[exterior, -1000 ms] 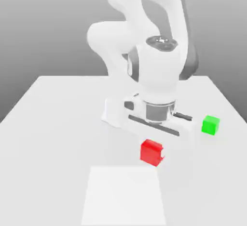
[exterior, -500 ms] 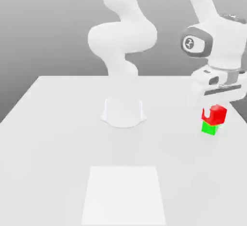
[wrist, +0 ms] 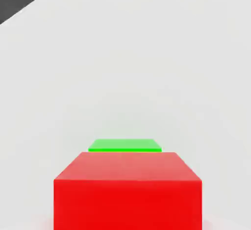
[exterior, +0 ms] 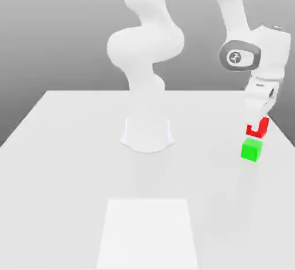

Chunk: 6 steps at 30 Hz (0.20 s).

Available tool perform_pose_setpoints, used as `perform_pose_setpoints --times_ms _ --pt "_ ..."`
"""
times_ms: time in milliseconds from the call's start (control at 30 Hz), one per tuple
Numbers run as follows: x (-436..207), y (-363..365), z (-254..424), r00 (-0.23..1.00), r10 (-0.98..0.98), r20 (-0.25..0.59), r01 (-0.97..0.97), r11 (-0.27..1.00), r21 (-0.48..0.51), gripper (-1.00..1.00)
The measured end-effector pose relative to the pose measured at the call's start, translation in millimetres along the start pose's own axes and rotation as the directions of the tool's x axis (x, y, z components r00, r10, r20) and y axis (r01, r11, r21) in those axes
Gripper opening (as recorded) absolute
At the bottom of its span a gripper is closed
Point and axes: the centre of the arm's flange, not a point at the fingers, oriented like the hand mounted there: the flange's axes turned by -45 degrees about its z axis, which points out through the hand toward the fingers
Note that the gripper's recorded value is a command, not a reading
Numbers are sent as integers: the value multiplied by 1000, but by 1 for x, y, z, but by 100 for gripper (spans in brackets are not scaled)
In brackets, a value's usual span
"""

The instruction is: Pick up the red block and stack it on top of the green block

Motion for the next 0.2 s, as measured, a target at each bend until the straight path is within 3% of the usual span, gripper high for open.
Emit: perform_pose_setpoints --times_ms 100,133,200 --pt "-1 2 15 1000 9 4 -9 1000 2 -100" --pt "-2 1 19 1000 6 5 -6 1000 4 100" --pt "-2 1 19 1000 6 5 -6 1000 4 100"
